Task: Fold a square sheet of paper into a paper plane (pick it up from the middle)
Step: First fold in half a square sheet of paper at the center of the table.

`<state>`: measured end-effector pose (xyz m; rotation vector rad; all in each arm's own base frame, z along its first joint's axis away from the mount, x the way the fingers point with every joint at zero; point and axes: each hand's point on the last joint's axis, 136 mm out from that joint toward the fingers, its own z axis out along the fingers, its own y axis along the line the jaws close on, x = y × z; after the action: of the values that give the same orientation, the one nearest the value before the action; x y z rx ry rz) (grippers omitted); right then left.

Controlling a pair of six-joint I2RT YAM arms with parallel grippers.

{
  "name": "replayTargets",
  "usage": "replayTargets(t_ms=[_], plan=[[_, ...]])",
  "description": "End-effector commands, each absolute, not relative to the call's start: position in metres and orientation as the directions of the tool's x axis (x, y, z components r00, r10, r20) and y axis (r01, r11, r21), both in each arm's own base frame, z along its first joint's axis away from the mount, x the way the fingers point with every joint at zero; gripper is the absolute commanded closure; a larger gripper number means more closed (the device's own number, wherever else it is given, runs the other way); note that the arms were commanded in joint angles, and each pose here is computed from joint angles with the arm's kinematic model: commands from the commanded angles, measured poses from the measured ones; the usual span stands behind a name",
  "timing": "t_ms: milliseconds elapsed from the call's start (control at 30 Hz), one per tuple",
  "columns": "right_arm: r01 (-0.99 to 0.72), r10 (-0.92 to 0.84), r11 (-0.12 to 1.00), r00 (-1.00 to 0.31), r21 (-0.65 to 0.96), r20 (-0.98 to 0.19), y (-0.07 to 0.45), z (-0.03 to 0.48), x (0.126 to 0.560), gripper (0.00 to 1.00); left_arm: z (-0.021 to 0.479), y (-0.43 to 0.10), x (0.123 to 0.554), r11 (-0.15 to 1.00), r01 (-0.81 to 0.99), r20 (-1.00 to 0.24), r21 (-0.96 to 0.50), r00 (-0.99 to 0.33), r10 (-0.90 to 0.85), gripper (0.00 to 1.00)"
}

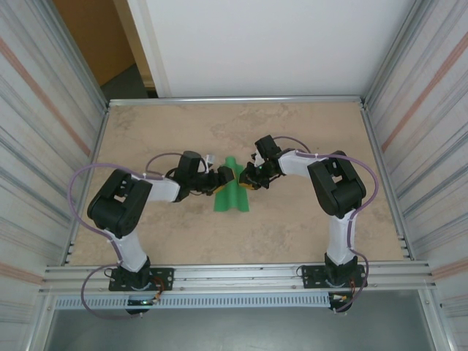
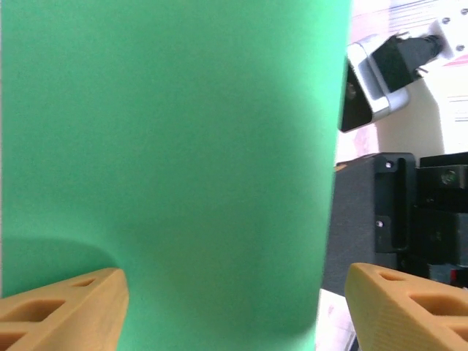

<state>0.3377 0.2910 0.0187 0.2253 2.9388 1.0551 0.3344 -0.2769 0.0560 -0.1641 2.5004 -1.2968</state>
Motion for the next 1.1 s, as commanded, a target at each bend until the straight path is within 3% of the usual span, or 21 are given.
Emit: replayTargets(t_ms=[0, 400, 633, 767, 1067], plan=[[0.188, 0.159, 0.774, -0.982, 0.604, 0.101, 0.283, 0.000, 0.325, 0.80, 0.037, -0.266, 0.323, 0.676, 0.003, -0.193, -0.737, -0.959, -0.206, 0.25], [0.159, 0.110, 0.731, -0.987, 0.664, 0.115, 0.301, 0.008, 0.322, 0.79, 0.032, -0.271, 0.324, 0.706, 0.001, -0.171, -0.708, -0.970, -0.170, 0.39], [0.126, 0.142, 0.700, -0.989, 0.703, 0.036, 0.287, 0.040, 0.335, 0.77, 0.054, -0.271, 0.330, 0.707, 0.054, -0.224, -0.705, -0.963, -0.149, 0.65], [0.053, 0.171, 0.651, -0.982, 0.757, -0.078, 0.266, 0.080, 0.345, 0.65, 0.085, -0.269, 0.333, 0.662, 0.099, -0.269, -0.743, -0.950, -0.160, 0.74], [-0.150, 0.123, 0.511, -0.962, 0.846, -0.245, 0.249, 0.148, 0.340, 0.30, 0.184, -0.272, 0.330, 0.413, 0.231, -0.322, -0.881, -0.932, -0.166, 0.76]])
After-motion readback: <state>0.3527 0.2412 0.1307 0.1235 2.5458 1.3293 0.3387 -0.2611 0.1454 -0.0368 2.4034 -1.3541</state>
